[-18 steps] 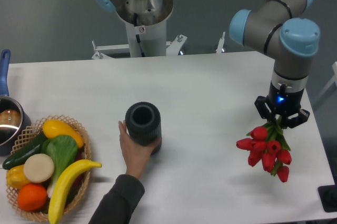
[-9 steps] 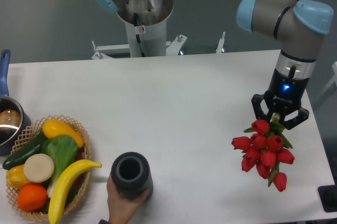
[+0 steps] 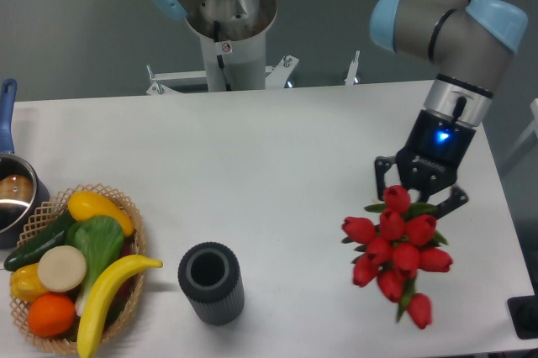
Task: Insert the flowers into the vase
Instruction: 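Carry the red tulips toward the dark grey vase and over its opening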
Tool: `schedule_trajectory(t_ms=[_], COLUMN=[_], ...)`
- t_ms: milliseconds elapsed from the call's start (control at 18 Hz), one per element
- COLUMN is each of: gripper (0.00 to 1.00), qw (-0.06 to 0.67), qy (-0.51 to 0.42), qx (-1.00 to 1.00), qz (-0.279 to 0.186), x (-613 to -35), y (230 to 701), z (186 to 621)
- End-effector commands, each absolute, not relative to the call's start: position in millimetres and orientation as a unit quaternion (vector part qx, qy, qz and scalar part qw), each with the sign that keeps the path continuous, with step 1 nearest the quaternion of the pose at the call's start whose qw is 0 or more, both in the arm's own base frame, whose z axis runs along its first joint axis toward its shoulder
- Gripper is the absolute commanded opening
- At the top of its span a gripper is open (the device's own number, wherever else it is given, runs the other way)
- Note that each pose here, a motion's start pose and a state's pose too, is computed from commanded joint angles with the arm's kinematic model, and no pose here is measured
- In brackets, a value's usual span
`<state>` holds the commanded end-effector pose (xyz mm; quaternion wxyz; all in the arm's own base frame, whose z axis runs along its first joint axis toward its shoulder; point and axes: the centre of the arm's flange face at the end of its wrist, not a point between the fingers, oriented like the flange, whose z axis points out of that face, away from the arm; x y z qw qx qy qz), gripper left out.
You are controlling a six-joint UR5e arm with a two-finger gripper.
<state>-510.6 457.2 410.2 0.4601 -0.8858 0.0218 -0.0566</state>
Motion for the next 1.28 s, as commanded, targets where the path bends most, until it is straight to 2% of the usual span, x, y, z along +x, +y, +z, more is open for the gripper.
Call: schedule_trajectory(t_ms=[278, 722, 1278], gripper=[0.00, 0.00, 0.00], qw=[0.544, 0.645, 0.674], qy=[0.043, 0.079, 0.113], qx=[-0.832, -0.732, -0.682], qz=[-0.102, -0.202, -0.261], x=[-493.8, -479.2, -455.0], y=[474.0, 488.2, 525.2], z=[430.1, 439.5, 437.6])
